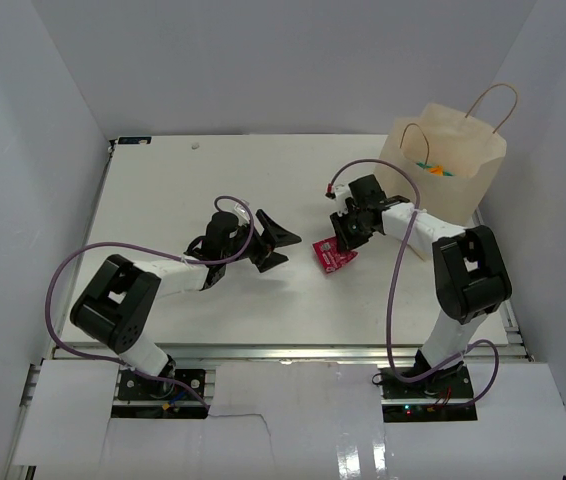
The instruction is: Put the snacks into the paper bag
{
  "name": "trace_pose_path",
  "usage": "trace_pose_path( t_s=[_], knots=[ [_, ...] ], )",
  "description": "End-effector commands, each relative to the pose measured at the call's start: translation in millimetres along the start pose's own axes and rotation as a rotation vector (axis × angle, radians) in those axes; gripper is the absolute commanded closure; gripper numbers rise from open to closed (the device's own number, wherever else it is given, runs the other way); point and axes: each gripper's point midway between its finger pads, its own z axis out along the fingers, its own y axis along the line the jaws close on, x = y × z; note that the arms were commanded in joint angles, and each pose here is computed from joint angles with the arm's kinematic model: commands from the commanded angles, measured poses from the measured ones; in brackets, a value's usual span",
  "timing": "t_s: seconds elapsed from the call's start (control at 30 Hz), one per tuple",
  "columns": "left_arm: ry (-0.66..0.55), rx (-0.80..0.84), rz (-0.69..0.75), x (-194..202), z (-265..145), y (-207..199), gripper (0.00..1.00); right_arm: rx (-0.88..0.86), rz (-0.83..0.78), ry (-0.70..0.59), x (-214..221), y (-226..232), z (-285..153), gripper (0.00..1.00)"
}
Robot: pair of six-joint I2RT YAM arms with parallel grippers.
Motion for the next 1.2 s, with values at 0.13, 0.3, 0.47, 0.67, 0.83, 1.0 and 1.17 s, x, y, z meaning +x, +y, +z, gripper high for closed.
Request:
trace_pose_path(
  t_s=[0.13,0.3,0.47,0.67,0.83,1.0,1.17],
  knots=[
    [-0.029,0.066,0.062,-7.4,-5.8,-28.0,0.07,-0.11,-0.112,-0.09,-19.4,18.8,-20.4,0.92],
    [-0.036,0.066,0.069,-7.1,-8.1,-27.2,0.07,-0.153,-0.192,-0.184,-43.3,30.0,-43.2,0.92],
    [-0.063,0.081,0.095,-15.6,-13.2,-33.0,0.07,-0.205,-0.316,-0.303,-70.3,45.8,-75.2,0.92],
    [-0.182,0.133,0.163,-44.2,-38.7,-55.1,0.07,-0.231,-0.466,-0.525,-118.5,71.3,-146.5,0.92],
    [-0.251,0.174,0.22,-61.0,-57.7,-72.9,0.07,-0.183,-0.579,-0.741,-171.9,90.5,-232.4,0.92],
    [-0.235,0.204,0.279,-60.9,-59.0,-85.5,0.07,-0.003,-0.648,-0.982,-234.5,92.1,-336.9,0.92],
    [-0.212,0.217,0.296,-57.0,-59.5,-88.6,0.07,0.26,-0.586,-1.127,-268.2,48.2,-408.9,0.92]
  ],
)
